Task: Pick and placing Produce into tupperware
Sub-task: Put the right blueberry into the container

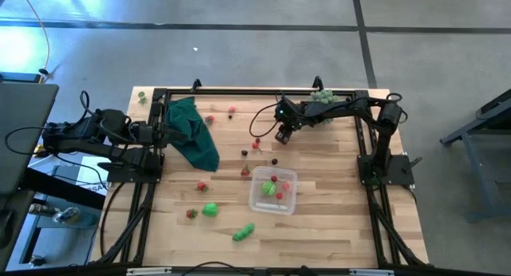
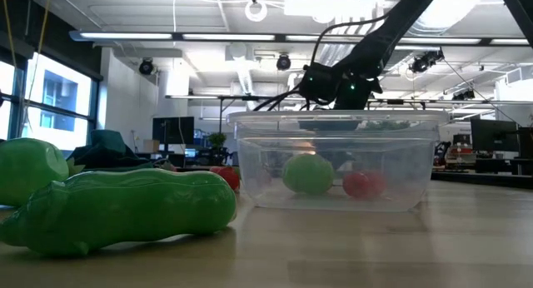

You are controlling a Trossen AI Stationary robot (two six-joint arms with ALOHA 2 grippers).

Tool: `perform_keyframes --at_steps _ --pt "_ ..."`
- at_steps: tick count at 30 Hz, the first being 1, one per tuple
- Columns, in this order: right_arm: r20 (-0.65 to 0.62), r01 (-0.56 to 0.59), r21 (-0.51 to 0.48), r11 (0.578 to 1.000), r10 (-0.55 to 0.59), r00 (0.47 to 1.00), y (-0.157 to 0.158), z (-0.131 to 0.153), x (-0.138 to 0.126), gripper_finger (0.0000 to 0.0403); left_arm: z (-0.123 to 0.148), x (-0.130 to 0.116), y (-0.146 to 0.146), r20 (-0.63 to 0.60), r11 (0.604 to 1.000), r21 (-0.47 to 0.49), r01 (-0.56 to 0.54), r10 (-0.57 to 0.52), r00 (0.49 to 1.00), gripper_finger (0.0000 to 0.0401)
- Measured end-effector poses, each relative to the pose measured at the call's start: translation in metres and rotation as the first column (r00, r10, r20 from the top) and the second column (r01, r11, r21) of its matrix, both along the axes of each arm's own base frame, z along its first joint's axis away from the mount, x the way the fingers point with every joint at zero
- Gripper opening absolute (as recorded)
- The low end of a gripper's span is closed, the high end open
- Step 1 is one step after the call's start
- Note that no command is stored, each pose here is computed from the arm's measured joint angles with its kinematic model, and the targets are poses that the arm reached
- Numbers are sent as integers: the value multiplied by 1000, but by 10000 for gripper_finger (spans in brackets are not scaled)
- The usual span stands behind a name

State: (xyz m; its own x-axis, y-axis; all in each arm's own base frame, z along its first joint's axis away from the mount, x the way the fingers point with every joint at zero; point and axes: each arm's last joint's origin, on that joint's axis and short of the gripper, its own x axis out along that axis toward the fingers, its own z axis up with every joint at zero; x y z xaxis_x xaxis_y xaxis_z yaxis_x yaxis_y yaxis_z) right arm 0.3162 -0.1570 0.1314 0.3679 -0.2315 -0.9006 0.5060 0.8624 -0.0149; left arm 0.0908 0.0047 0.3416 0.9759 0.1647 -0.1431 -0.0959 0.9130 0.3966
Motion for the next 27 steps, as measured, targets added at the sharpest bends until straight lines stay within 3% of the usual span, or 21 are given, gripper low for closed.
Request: perform_keyframes --at_steps 6,23,27 --pt "13 3 -5 1000 -3 1000 -1 1 1 81 0 0 0 0 1000 0 0 0 1000 1" --pt "54 43 0 999 -43 998 -2 2 4 77 0 0 0 0 1000 0 0 0 1000 1" --pt "75 44 -8 999 -44 996 -3 3 5 60 0 0 0 0 1000 0 0 0 1000 1"
